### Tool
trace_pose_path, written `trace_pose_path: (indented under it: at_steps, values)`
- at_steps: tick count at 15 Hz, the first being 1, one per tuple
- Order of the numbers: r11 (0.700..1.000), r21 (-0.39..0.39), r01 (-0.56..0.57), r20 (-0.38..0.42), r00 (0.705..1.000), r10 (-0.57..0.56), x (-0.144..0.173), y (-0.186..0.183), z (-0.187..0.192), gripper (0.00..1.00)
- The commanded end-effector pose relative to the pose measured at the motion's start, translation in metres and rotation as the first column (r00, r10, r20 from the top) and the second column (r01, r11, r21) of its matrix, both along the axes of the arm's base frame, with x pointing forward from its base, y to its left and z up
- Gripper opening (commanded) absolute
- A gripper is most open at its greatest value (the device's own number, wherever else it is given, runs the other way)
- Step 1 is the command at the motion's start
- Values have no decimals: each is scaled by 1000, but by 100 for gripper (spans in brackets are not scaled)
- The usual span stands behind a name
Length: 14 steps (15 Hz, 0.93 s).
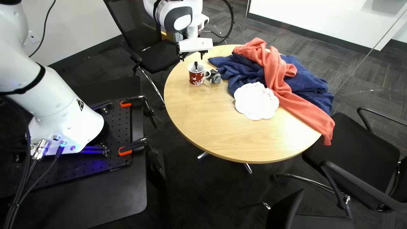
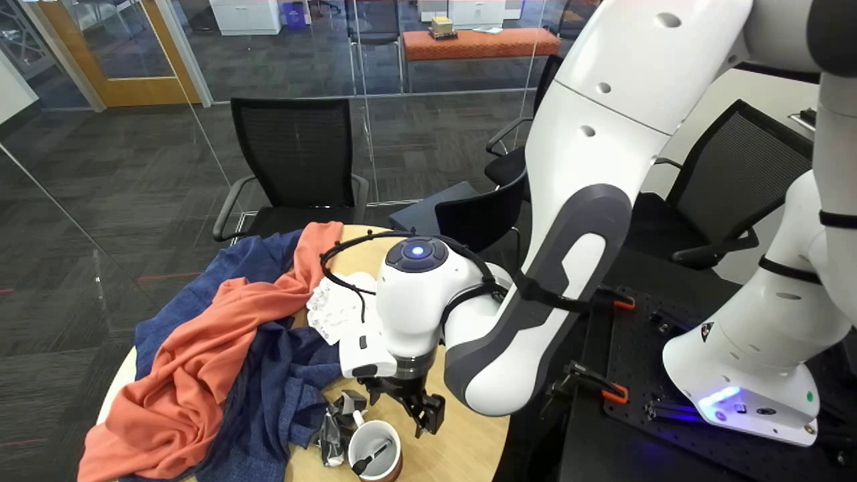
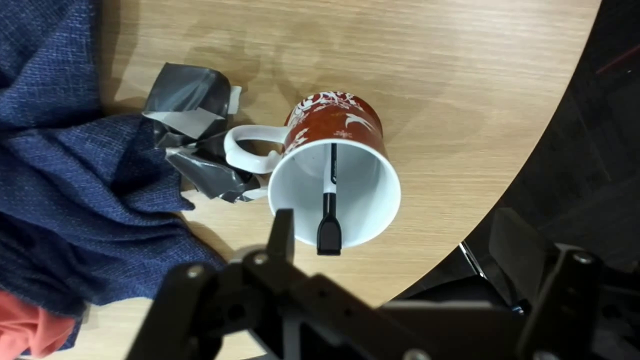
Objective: Pick up the small brush from the mug cup and put it on the table. Pick up the mug cup and slightly move it to the right. Pick up the small brush from the table and put it in the mug cup.
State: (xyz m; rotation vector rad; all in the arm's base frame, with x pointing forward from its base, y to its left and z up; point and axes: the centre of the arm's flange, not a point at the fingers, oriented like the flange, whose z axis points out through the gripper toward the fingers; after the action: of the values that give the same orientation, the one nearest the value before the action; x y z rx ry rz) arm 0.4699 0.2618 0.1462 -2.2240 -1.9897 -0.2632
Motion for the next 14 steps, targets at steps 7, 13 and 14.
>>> trace_pose_path:
  at_steps: [7,13,14]
  values:
    - [999,46,-23,-27,999,24,13,25,-34,81]
    - [998,57,-18,-24,1000,20,28,31,-49,51]
    - [998,55,-20,-21,1000,21,30,32,-51,50]
